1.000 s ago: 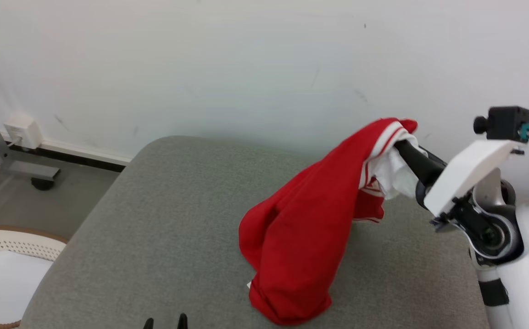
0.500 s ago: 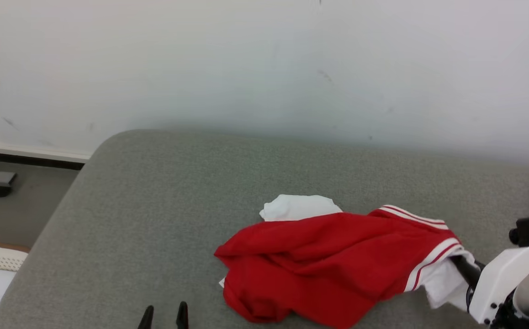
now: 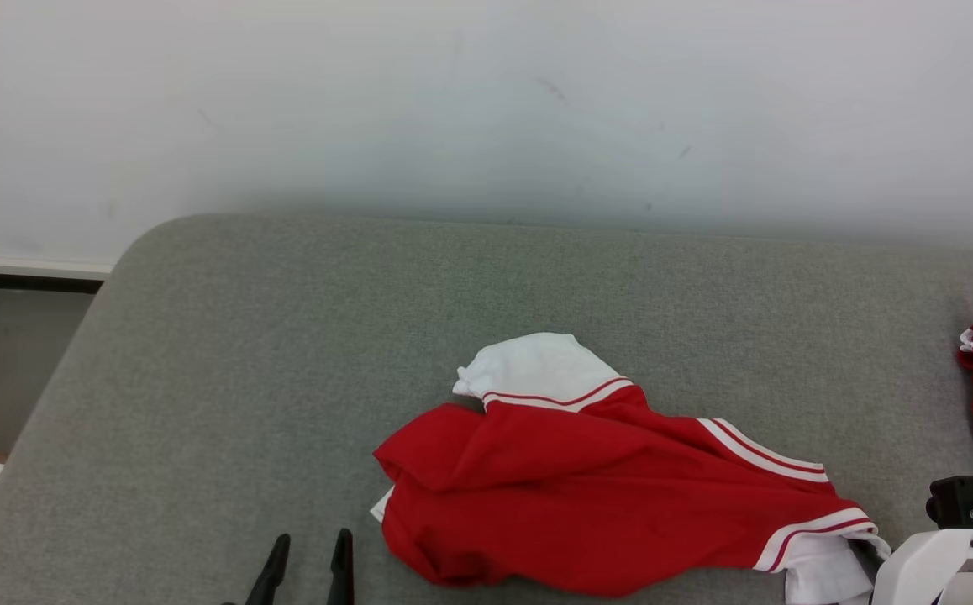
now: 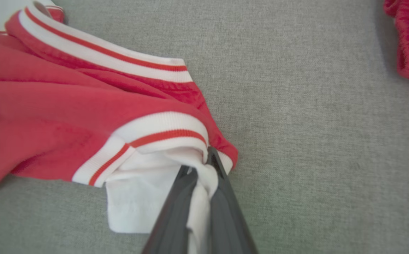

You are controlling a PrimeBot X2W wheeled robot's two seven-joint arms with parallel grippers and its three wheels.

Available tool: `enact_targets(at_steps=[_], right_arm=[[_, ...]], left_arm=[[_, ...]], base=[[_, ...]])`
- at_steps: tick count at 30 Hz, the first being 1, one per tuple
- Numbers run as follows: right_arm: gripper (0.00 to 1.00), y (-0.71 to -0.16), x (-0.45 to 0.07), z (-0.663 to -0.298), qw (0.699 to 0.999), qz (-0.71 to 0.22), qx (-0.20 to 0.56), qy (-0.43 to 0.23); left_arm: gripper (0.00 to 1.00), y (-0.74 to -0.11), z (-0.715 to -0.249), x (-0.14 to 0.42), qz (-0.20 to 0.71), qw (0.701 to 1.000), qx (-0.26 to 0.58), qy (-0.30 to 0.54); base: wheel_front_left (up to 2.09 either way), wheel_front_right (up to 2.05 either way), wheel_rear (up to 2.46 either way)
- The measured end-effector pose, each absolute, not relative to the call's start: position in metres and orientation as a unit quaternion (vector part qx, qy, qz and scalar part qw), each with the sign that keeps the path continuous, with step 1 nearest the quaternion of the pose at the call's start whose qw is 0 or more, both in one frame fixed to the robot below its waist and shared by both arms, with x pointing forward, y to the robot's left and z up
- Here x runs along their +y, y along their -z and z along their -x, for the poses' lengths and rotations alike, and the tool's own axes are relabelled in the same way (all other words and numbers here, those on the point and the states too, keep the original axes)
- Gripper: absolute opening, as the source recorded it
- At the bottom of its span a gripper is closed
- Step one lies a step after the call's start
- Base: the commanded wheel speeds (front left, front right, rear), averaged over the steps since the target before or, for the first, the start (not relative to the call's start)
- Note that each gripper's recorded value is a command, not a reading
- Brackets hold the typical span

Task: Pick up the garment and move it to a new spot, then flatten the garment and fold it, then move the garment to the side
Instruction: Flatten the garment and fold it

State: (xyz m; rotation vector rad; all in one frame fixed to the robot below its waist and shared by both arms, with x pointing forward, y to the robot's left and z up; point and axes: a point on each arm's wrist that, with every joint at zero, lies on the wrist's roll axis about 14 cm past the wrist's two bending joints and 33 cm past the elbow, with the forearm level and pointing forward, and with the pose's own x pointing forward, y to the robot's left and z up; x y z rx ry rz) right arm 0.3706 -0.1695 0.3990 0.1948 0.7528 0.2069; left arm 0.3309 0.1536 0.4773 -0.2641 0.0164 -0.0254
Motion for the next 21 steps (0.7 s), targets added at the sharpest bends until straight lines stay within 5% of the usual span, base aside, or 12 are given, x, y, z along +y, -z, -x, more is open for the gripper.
enact_targets(at_steps=[2, 4, 5, 21], right_arm=[[0.04, -0.396, -0.171, -0.373, 0.921, -0.095, 0.364, -0.097], [0.5, -0.393, -0.172, -0.375, 0.923, -0.097, 0.36, -0.094], [1.0, -0.393, -0.173, -0.376, 0.925, -0.096, 0.357, -0.092], [1.0, -0.45, -0.216, -0.389, 0.982, -0.032, 0.176, -0.06]], left_arm=[[1.0, -0.477, -0.333, 0.153, 0.131, 0.991, 0.009, 0.015], [1.0, -0.475, -0.334, 0.152, 0.131, 0.991, 0.012, 0.016], [1.0, -0.475, -0.335, 0.152, 0.131, 0.991, 0.013, 0.017], [1.0, -0.479, -0.339, 0.146, 0.124, 0.992, 0.006, 0.029]], base=[[0.0, 0.0, 0.0], [0.0, 0.0, 0.0], [0.0, 0.0, 0.0], [0.0, 0.0, 0.0]])
